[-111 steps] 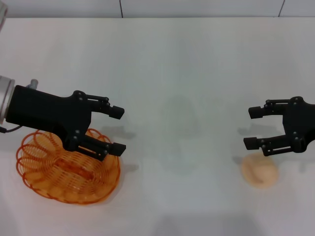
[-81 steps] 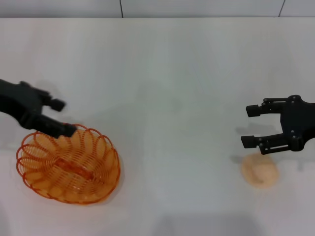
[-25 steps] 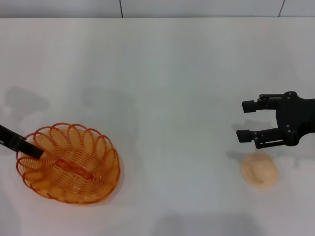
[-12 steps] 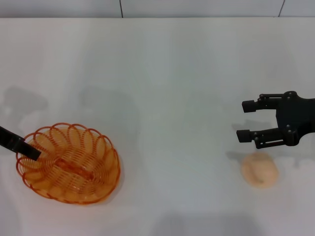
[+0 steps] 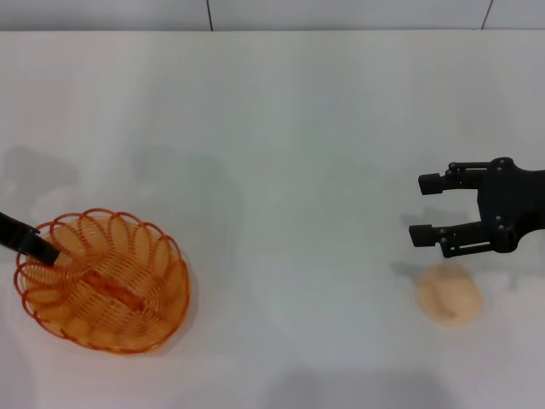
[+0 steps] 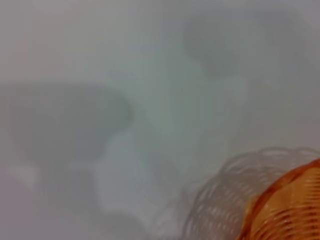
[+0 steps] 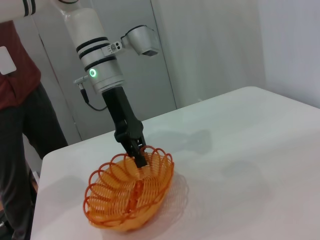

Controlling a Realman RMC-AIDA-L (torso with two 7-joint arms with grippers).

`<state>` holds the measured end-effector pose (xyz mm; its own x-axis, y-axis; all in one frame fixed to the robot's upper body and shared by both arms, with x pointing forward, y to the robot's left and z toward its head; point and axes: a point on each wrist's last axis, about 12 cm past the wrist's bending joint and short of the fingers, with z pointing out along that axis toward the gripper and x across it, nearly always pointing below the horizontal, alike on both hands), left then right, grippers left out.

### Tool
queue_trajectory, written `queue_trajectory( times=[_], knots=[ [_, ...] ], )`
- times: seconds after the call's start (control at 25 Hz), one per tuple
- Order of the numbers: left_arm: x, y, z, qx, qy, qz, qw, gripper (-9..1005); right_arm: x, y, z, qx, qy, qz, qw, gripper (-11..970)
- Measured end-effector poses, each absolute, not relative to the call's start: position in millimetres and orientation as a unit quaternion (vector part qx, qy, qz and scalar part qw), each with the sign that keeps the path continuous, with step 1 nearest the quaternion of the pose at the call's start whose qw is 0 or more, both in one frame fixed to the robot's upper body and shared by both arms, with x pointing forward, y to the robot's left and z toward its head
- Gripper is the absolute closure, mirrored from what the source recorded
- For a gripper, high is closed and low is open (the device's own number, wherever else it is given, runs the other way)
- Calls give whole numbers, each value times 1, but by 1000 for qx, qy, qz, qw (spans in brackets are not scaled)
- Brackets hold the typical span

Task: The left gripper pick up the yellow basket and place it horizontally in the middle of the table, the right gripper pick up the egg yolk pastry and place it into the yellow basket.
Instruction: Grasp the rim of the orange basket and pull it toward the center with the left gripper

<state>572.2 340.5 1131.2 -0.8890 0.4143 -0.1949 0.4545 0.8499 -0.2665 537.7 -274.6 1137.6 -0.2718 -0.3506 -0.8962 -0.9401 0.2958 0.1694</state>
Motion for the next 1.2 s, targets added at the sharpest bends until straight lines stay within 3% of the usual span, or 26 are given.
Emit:
queue_trajectory(
  times=[0.36, 1.2],
  knots=[
    [576, 339, 1135, 222, 961, -152, 68, 831, 538, -274, 1138, -460, 702, 376, 392, 147],
    [590, 321, 1140, 129, 954, -229, 146, 901, 538, -275, 1136, -457, 704, 376, 392, 148]
  ],
)
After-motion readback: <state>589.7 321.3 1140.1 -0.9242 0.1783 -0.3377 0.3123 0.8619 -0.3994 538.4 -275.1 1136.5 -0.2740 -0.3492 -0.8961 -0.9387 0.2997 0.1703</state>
